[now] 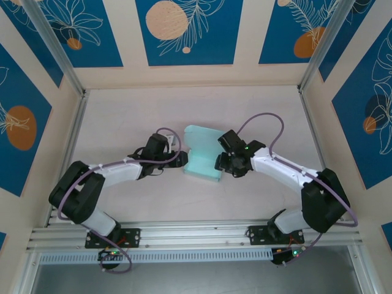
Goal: Fold the paper box
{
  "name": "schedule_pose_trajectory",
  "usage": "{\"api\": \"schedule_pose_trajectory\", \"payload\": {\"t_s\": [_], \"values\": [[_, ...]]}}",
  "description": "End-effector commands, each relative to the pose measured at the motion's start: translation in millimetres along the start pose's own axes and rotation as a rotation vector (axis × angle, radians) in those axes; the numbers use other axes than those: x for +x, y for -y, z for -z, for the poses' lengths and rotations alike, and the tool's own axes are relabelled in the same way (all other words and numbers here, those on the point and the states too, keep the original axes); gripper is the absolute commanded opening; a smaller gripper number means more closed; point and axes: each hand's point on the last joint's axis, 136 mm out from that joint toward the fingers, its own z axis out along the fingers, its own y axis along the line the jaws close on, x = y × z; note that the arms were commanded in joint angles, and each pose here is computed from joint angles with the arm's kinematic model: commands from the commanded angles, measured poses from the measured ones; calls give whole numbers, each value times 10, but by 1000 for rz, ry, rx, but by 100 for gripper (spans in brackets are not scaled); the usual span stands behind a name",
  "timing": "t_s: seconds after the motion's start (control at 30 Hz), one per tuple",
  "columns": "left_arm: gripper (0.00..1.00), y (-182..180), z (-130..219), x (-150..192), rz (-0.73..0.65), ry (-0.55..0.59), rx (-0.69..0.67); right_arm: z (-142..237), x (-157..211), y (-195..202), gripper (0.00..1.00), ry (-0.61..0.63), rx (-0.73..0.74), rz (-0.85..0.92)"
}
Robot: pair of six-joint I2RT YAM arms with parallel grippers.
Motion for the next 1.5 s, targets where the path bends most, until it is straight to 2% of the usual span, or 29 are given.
{"api": "schedule_pose_trajectory", "payload": {"t_s": [0.0, 0.3, 0.43, 0.63, 0.77, 0.97, 1.07, 1.13, 1.23, 1.33, 1.47], "values": [[54, 153, -41, -41, 31, 5, 99, -28, -36, -220, 60, -5, -55, 23], [52, 188, -14, 149, 106, -9, 141, -242, -178, -557, 57, -3, -85, 130], [50, 112, 103, 153, 147, 53, 113, -249, -297, -712, 57, 18, -110, 198], [51, -98, 469, 79, 149, 189, -6, -228, -381, -807, 57, 29, -122, 278], [58, -130, 784, -97, 33, 277, -89, -48, -375, -776, 57, 44, -125, 310], [69, -96, 1044, -409, -332, 304, -186, 427, -434, -665, 57, 149, -139, 410], [77, -33, 1040, -560, -478, 331, -168, 594, -547, -560, 58, 204, -147, 416], [85, 22, 987, -631, -554, 339, -125, 675, -646, -486, 66, 227, -170, 393], [100, 75, 892, -742, -618, 324, -75, 783, -787, -422, 74, 265, -227, 375], [100, 122, 782, -859, -649, 333, 0, 864, -894, -431, 82, 311, -305, 389], [100, 95, 615, -978, -633, 316, 75, 893, -1031, -433, 86, 337, -423, 380]]}}
